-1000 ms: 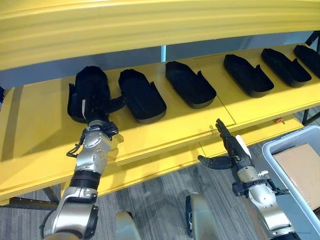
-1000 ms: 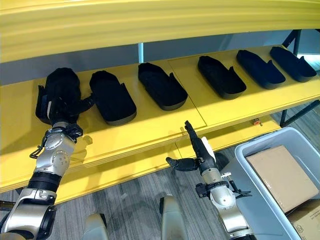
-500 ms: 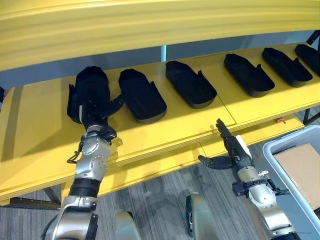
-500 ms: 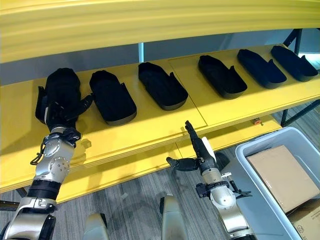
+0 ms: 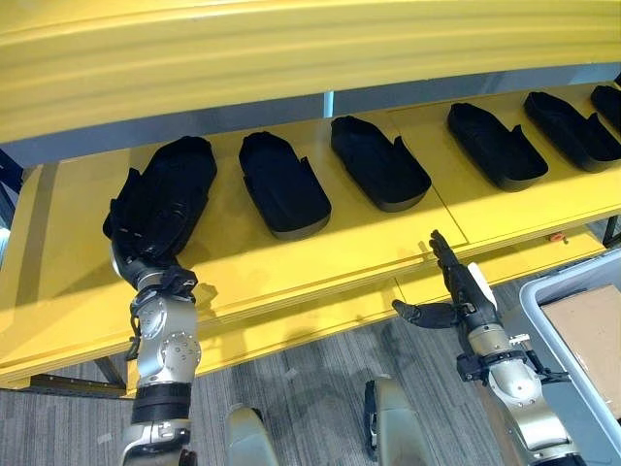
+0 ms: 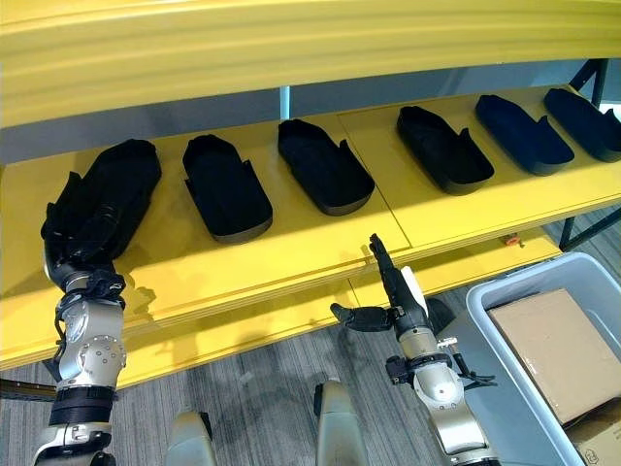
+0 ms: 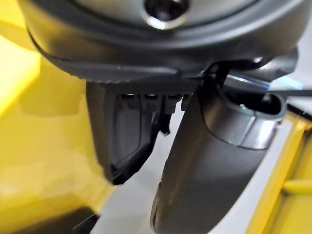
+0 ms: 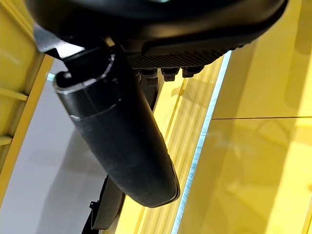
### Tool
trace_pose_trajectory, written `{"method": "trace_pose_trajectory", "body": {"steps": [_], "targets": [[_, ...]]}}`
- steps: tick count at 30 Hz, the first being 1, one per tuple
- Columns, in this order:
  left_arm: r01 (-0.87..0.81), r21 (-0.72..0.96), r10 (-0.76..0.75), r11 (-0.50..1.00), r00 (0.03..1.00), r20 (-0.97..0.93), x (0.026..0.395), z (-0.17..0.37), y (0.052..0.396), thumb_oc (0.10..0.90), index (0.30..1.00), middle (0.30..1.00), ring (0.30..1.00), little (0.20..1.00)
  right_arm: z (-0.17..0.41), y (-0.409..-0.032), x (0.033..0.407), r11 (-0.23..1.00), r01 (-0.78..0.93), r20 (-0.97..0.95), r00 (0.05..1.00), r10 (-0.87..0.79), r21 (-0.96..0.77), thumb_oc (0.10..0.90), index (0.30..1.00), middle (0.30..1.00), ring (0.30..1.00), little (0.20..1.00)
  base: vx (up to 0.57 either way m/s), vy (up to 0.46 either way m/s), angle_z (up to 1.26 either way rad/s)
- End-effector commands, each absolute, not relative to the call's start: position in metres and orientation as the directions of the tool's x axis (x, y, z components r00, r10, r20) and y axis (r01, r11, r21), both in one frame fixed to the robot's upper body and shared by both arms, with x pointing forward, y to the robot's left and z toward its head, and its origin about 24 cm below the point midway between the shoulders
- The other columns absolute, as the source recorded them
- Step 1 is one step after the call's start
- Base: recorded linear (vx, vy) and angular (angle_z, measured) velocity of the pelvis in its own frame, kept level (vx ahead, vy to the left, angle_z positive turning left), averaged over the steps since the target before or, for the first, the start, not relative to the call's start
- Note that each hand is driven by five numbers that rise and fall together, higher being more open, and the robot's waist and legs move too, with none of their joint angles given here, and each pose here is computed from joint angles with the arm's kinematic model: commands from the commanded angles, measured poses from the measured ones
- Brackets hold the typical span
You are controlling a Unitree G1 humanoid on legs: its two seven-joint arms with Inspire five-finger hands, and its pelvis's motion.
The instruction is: Move parts from the plastic box to the shelf.
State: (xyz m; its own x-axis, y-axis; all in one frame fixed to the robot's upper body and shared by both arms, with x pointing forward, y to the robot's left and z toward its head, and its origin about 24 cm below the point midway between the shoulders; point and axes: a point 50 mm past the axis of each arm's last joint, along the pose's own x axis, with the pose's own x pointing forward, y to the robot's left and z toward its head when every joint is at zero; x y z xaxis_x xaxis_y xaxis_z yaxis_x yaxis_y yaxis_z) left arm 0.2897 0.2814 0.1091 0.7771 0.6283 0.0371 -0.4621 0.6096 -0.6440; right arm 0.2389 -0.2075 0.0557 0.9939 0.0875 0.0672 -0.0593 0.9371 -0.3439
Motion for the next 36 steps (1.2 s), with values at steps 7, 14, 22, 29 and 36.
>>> {"method": "trace_pose_trajectory", "body": {"steps": [7,14,22,29,36], "targets": [[-0.338,-0.696,0.636,0.633,0.74,0.219,0.283,0.142,0.274,0.9,1.0,1.0,1.0,1.0,0.108,-0.215,0.245,0.93,0.06,0.348,0.934,0.075,-0.364,0.9,1.0,1.0,1.0,1.0,0.0,0.0,0.0],[-0.239,-0.667,0.534,0.706,0.798,0.28,0.295,0.155,0.25,0.9,1.0,1.0,1.0,1.0,0.109,-0.215,0.246,0.929,0.062,0.35,0.934,0.075,-0.365,0.9,1.0,1.0,1.0,1.0,0.0,0.0,0.01],[-0.071,-0.627,0.388,0.776,0.837,0.386,0.295,0.173,0.22,0.9,1.0,1.0,1.0,1.0,0.112,-0.216,0.247,0.93,0.068,0.359,0.931,0.071,-0.361,0.9,1.0,1.0,1.0,1.0,0.0,0.0,0.0],[-0.017,-0.547,0.355,0.837,0.778,0.519,0.286,0.202,0.221,0.9,1.0,1.0,1.0,1.0,0.116,-0.215,0.25,0.928,0.064,0.374,0.924,0.084,-0.366,0.9,1.0,1.0,1.0,1.0,0.0,0.0,0.0],[-0.14,-0.41,0.412,0.901,0.569,0.712,0.266,0.253,0.248,0.9,1.0,1.0,1.0,1.0,0.115,-0.213,0.248,0.924,0.022,0.364,0.923,0.127,-0.381,0.9,1.0,1.0,1.0,1.0,0.0,0.0,0.0]]}}
